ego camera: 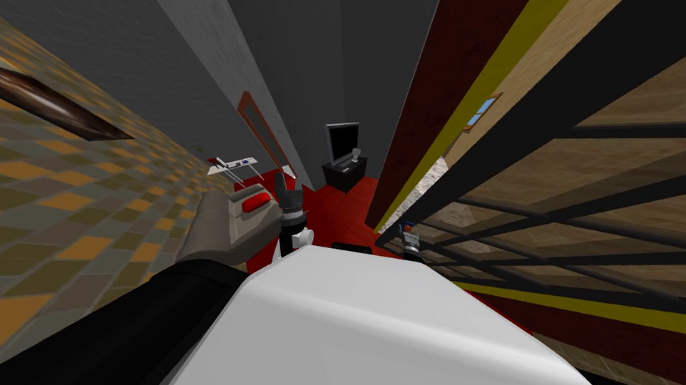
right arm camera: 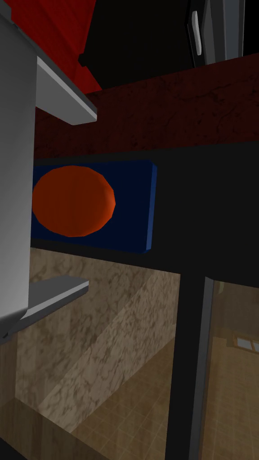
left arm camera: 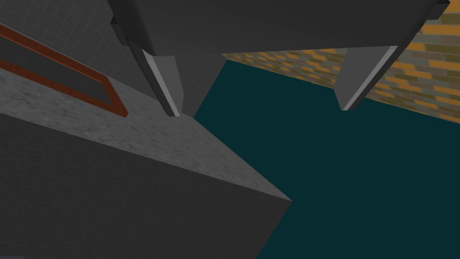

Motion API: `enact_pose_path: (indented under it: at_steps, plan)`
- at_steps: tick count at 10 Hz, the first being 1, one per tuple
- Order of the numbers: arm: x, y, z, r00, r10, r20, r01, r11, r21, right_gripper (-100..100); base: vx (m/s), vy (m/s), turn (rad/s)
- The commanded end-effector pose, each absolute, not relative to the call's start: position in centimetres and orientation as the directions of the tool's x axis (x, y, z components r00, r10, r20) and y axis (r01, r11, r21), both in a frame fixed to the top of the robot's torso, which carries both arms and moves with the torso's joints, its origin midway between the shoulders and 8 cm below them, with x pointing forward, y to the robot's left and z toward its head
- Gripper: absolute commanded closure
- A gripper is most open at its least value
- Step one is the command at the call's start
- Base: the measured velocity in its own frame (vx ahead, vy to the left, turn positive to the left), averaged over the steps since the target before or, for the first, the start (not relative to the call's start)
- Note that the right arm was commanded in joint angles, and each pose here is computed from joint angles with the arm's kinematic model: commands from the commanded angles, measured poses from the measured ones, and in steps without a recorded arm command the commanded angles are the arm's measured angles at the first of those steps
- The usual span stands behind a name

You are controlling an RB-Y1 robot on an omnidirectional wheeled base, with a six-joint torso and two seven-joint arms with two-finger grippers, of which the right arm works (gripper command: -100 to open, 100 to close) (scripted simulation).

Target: Pull the door open

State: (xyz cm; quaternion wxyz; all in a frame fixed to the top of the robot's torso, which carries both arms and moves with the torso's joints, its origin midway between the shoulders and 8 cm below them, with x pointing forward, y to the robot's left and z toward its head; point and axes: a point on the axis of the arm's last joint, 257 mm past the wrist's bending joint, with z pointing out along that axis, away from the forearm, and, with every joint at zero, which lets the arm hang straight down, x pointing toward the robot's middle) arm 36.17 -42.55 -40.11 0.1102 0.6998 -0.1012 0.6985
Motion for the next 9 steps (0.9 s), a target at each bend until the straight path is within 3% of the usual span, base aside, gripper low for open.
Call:
enact_pose_path:
  at_steps: [1, 2, 7, 9]
  plan:
    - [36.17, -42.55, -40.11, 0.004, 0.012, 1.0, -0.296, -0.955, 0.013, -100, 0.046, -0.012, 0.013]
    - [36.17, -42.55, -40.11, 0.004, 0.012, 1.0, -0.296, -0.955, 0.013, 100, -0.006, 0.0, -0.011]
    - [36.17, -42.55, -40.11, 0.004, 0.012, 1.0, -0.296, -0.955, 0.013, 100, -0.008, 0.001, 0.001]
    - [35.71, -42.28, -40.11, 0.003, 0.012, 1.0, -0.268, -0.963, 0.012, 100, -0.162, -0.035, 0.112]
